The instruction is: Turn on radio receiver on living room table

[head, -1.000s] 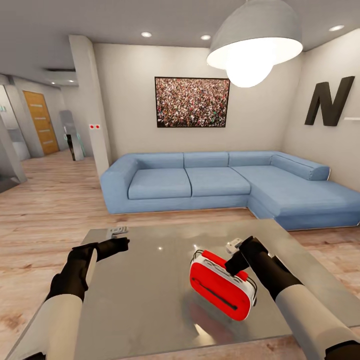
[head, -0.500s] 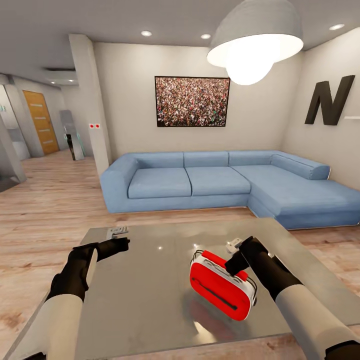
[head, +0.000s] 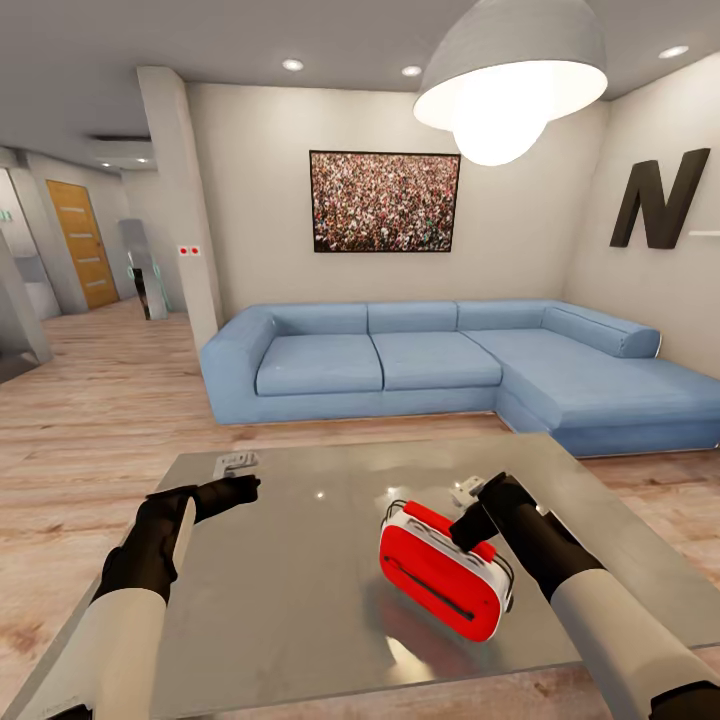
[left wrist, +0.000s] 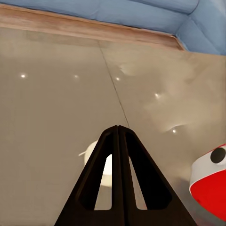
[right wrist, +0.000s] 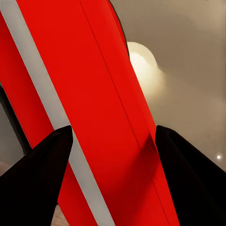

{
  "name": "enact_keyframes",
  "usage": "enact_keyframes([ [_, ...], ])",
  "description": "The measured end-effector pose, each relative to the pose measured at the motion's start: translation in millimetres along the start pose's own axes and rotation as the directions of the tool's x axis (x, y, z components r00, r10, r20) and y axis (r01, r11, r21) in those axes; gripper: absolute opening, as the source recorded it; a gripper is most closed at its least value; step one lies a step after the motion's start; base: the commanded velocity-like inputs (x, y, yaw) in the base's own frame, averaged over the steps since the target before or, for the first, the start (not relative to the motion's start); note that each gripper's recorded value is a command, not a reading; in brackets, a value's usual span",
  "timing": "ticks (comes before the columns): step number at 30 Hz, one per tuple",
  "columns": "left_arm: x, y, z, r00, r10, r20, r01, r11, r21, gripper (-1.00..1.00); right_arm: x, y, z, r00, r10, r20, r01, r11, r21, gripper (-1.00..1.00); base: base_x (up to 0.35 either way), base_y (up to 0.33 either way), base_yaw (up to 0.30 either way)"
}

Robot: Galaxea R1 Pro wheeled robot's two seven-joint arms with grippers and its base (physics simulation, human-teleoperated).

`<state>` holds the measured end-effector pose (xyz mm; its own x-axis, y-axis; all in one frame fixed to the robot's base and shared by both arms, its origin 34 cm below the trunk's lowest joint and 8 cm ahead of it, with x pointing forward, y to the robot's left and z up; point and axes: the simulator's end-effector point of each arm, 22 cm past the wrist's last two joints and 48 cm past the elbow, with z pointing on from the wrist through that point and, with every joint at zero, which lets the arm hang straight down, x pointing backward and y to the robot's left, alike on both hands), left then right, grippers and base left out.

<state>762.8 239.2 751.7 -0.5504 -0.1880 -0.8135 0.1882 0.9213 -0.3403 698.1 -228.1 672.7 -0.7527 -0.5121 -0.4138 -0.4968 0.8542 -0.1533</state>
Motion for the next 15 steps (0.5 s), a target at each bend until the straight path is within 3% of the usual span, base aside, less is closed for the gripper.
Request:
enact_keyframes([
  [15,8.7,2.5,3.1,1.000,0.001,0.001,-0.001,1.000,0.001,-1.00,4.3,1.8,7.0,1.000,0.000,0.002,0.000,1.000,0.002,-1.00,0.000,0.000,0.000],
])
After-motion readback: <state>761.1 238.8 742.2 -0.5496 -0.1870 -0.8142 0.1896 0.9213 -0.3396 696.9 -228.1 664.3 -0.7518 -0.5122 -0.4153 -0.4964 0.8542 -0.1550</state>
